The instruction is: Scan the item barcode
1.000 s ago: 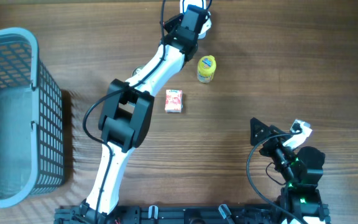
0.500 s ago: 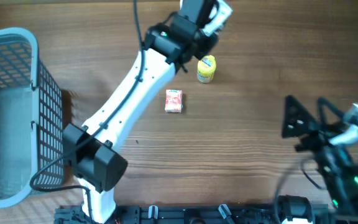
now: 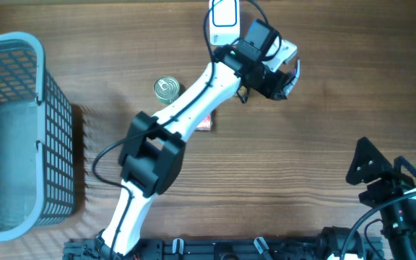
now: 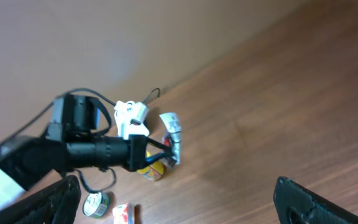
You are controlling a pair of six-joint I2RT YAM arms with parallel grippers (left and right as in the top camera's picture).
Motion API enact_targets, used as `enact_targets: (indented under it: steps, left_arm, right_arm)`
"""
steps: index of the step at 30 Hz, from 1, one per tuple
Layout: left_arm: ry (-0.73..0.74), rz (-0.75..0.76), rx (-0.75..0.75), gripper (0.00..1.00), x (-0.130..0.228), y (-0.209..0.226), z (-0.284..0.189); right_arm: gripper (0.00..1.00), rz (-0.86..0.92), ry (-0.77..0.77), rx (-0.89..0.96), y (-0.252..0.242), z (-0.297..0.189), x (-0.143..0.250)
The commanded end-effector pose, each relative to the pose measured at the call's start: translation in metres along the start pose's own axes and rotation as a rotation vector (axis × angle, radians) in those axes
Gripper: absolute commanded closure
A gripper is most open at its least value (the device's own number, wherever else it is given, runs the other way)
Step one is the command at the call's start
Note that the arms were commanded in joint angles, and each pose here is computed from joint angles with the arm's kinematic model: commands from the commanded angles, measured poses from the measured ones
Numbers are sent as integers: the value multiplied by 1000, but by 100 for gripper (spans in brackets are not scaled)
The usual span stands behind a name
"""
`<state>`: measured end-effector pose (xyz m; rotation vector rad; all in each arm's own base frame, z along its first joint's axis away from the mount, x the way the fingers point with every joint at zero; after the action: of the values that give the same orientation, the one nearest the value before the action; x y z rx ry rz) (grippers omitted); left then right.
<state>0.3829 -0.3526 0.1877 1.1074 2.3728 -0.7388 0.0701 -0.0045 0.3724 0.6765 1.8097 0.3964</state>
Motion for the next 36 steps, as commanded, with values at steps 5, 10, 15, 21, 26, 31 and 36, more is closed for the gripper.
enact_targets:
  steps: [5,10,15,21,26,31,36]
  left_arm:
    - [100,61,109,96,22,-53,64]
    - [113,80,101,66,26,-62,73]
    - [65,57,99,0,11,-71,47]
    - [-248,233,-14,0,-45,-114,-109]
    - [-357,316,-419,0,-38,-103,-235]
    - [-395,189,-582,0,-14,-63,-313]
    - [-332,122,-628,0,1,-40,-324]
  right_arm:
    - [0,168,139,251,-12,39,4]
    - [0,192,216,258,-11,51,8]
    - [0,192,230,265,-12,51,9]
    - [0,411,238,354,-18,47,16]
    - [1,602,422,555,-54,125,71]
    - [9,555,721,574,-73,215,115]
    - [17,579,756,525,-85,268,136]
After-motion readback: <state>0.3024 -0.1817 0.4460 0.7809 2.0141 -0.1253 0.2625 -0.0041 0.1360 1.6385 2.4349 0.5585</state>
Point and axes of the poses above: each gripper's point midway between its finger pads, its own z axis out along the fingers, its own y axis along the line the jaws close on, x = y × z, the point moved 10 cm from there along -z, back along the fingers, and after that the axes turned 6 degrees about z, right-handed, at the moved point
